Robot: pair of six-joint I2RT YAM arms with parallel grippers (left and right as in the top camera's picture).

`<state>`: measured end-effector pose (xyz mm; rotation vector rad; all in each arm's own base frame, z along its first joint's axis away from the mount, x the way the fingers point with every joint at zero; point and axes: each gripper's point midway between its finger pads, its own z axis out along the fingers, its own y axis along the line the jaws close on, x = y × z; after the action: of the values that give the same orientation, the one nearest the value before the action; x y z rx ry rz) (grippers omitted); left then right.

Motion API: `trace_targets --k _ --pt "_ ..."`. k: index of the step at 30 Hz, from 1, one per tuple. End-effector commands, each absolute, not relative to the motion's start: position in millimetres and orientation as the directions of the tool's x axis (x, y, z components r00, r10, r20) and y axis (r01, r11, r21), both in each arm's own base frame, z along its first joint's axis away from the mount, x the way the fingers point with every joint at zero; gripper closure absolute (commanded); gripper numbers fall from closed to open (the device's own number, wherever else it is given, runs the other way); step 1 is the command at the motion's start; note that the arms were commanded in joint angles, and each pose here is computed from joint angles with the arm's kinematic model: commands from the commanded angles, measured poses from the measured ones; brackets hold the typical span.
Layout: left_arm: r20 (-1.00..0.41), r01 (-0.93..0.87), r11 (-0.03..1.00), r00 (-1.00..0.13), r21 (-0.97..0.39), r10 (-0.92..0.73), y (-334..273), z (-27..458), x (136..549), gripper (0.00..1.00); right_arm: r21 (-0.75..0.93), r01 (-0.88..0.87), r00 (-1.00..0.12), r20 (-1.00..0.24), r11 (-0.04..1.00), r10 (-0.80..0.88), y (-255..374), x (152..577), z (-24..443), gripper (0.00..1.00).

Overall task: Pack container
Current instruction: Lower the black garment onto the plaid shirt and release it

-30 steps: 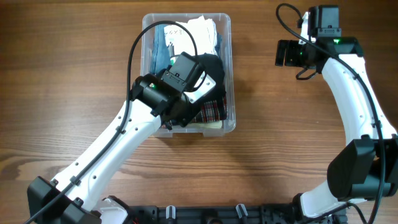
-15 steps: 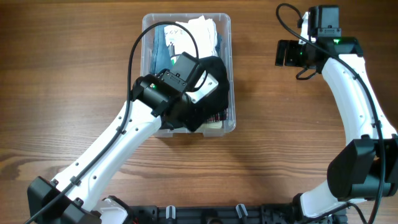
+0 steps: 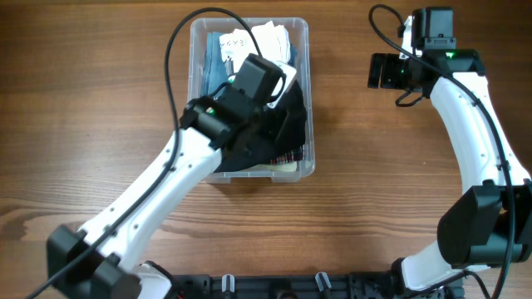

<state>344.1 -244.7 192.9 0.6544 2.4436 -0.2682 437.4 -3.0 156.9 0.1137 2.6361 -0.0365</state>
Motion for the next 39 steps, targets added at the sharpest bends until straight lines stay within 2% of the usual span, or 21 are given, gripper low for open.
trace_targets --k 1,6,8,11,20,25,30,39 --pt "-0.518 0.41 0.909 -0.793 -0.067 0.32 -250.1 152.0 357.7 0.96 0.0 0.109 -0.848 -0.521 0.994 0.093 -5.0 440.5 173.9 0.0" --pt "-0.411 0.382 0.924 -0.847 -0.027 0.338 -253.1 84.2 368.3 0.93 0.0 0.109 -0.848 -0.521 0.994 0.094 -5.0 440.5 173.9 0.0" --pt "-0.372 0.361 0.932 -0.869 -0.026 0.327 -253.3 62.0 368.5 0.96 0.0 0.109 -0.848 -0.521 0.994 0.093 -5.0 440.5 173.9 0.0" --pt "-0.38 0.351 0.936 -0.87 -0.032 0.313 -255.9 59.7 371.9 0.96 0.0 0.109 -0.848 -0.521 0.994 0.093 -5.0 440.5 173.9 0.0" --pt "-0.676 0.304 0.949 -0.716 -0.078 0.174 -242.6 210.7 394.9 0.94 0.0 0.109 -0.848 -0.521 0.994 0.094 -5.0 440.5 173.9 0.0" --pt "-0.722 0.157 0.981 -0.692 -0.111 0.03 -199.2 255.6 386.7 0.93 0.0 0.109 -0.848 -0.521 0.994 0.093 -5.0 440.5 173.9 0.0" --pt "-0.618 0.036 0.995 -0.786 -0.09 -0.027 -165.0 226.3 377.2 0.94 0.0 0.109 -0.848 -0.521 0.994 0.093 -5.0 440.5 173.9 0.0" --pt "-0.402 -0.011 1.0 -0.915 0.028 0.001 -153.2 122.4 372.5 0.91 0.0 0.109 -0.848 -0.521 0.994 0.093 -5.0 440.5 173.9 0.0"
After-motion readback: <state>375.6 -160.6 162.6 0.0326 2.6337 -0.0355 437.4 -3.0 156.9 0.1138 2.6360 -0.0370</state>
